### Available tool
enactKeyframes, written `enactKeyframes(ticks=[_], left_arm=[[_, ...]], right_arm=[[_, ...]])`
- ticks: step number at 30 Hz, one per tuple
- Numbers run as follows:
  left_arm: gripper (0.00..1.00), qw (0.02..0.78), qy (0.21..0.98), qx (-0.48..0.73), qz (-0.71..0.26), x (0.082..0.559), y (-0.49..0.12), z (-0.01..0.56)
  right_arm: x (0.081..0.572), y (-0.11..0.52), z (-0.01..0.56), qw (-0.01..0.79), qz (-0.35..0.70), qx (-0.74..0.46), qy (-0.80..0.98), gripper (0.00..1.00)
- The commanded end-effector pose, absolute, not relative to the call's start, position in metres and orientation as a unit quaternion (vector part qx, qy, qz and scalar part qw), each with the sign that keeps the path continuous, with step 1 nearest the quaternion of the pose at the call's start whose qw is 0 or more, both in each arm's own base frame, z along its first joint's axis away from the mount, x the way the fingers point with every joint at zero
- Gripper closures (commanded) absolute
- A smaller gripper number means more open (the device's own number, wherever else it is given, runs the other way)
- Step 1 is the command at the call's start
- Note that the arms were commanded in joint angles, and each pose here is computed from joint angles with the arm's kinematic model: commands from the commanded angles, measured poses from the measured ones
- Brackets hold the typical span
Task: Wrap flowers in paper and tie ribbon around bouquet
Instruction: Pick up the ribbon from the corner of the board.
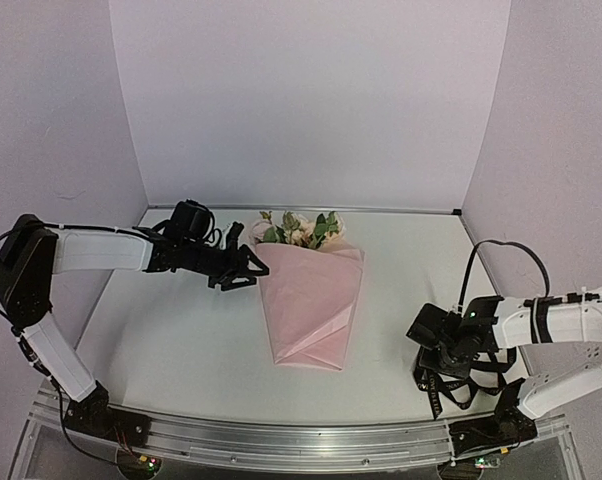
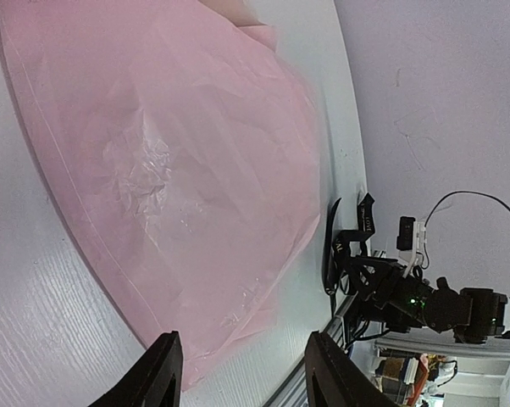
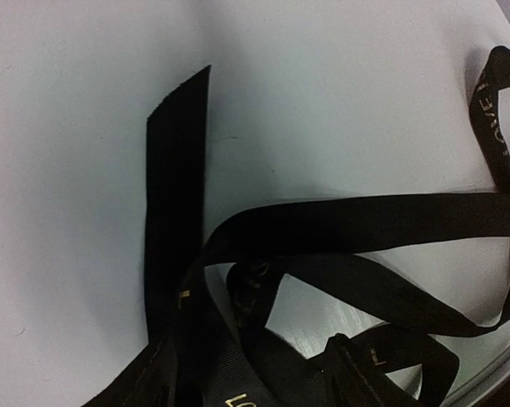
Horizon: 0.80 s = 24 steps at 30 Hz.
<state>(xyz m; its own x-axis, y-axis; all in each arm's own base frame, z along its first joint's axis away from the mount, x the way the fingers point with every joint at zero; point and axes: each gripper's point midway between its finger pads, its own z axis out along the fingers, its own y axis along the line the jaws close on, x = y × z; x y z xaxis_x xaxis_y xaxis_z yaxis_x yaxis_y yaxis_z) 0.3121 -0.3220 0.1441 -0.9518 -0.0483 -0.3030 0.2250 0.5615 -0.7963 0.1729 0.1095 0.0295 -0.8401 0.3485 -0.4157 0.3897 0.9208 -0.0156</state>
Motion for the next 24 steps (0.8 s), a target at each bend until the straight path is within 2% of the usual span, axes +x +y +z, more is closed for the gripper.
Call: enactKeyframes(ticks=[1,4,9,11,14,18,20,24], left_arm=[[0.49,0.164,0.863,0.063,-0.473,0.31,-0.322,0.155],[0.49,0.163,0.864,0.061,-0.473,0.31,-0.322,0.155],[0.49,0.161,0.864,0.06,-0.473,0.308,-0.321,0.153],[0.49,0.16,0.865,0.059,-0.472,0.308,-0.321,0.152],[0.49,0.159,0.865,0.058,-0.473,0.307,-0.321,0.152],[0.49,0.158,0.864,0.062,-0.474,0.306,-0.324,0.154],[0.49,0.159,0.862,0.068,-0.476,0.305,-0.326,0.156],[0.49,0.164,0.851,0.099,-0.489,0.297,-0.336,0.167]], right_arm=[[0.187,0.112,0.032,0.224,-0.048,0.198,0.953,0.44],[0.19,0.118,0.032,0.223,-0.04,0.194,0.955,0.53],[0.187,0.118,0.021,0.207,-0.04,0.194,0.958,0.55],[0.187,0.12,0.018,0.203,-0.036,0.192,0.96,0.6],[0.188,0.123,0.018,0.199,-0.033,0.19,0.961,0.71],[0.19,0.127,0.028,0.208,-0.014,0.193,0.959,0.92],[0.191,0.128,0.037,0.213,-0.006,0.191,0.958,1.0],[0.194,0.134,0.071,0.218,0.007,0.172,0.961,1.0]])
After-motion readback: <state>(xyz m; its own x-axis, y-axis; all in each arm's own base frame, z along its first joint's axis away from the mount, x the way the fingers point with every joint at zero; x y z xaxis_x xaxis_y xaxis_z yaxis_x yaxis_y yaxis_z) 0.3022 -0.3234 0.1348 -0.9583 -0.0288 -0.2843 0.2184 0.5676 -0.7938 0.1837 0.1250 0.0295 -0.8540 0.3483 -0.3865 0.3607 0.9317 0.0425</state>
